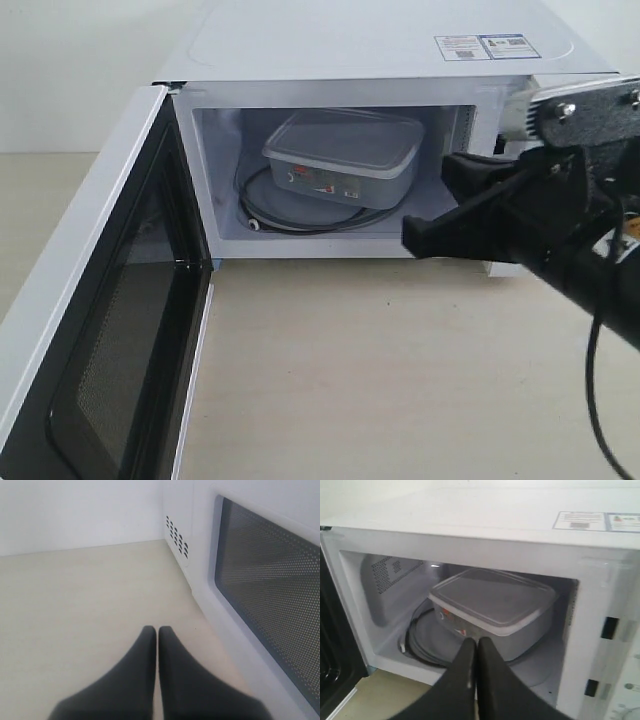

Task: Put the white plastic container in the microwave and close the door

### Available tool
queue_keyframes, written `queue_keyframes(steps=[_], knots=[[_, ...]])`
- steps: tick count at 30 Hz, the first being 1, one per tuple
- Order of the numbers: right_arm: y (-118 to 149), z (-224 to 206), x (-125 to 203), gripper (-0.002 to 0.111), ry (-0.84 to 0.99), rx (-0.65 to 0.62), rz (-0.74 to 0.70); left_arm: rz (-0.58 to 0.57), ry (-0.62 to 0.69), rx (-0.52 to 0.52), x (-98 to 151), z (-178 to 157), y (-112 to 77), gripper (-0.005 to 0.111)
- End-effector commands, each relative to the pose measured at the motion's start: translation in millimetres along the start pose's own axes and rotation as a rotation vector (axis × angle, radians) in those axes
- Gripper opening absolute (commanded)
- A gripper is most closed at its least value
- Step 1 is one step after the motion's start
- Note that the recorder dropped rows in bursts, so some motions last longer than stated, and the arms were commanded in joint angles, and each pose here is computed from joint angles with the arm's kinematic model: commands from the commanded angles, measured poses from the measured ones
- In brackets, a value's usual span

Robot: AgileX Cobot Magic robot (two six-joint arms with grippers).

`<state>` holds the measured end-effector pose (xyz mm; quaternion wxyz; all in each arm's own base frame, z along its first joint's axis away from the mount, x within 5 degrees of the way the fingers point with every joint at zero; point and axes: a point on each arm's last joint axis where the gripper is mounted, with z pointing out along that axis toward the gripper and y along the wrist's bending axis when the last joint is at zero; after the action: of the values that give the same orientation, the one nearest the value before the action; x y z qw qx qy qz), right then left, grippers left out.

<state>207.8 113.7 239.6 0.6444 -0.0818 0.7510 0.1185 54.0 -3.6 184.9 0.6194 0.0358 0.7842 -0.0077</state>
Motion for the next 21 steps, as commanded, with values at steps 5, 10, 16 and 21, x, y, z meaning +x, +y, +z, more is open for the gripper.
queue_keyframes(steps=[5, 10, 16, 21], knots=[[-75, -68, -39, 0.0, 0.067, 0.191, 0.011, 0.001, -0.015, -0.003, -1, 0, 0.2, 0.004], [-86, -115, -45, 0.0, -0.001, 0.299, -0.02, 0.001, -0.015, -0.003, -1, 0, 0.2, 0.004], [-84, -146, 13, 0.0, -0.019, 0.368, 0.018, 0.001, -0.015, -0.003, -1, 0, 0.2, 0.004], [-80, -156, 60, 0.0, -0.021, 0.369, 0.077, 0.001, -0.015, -0.003, -1, 0, 0.2, 0.004]])
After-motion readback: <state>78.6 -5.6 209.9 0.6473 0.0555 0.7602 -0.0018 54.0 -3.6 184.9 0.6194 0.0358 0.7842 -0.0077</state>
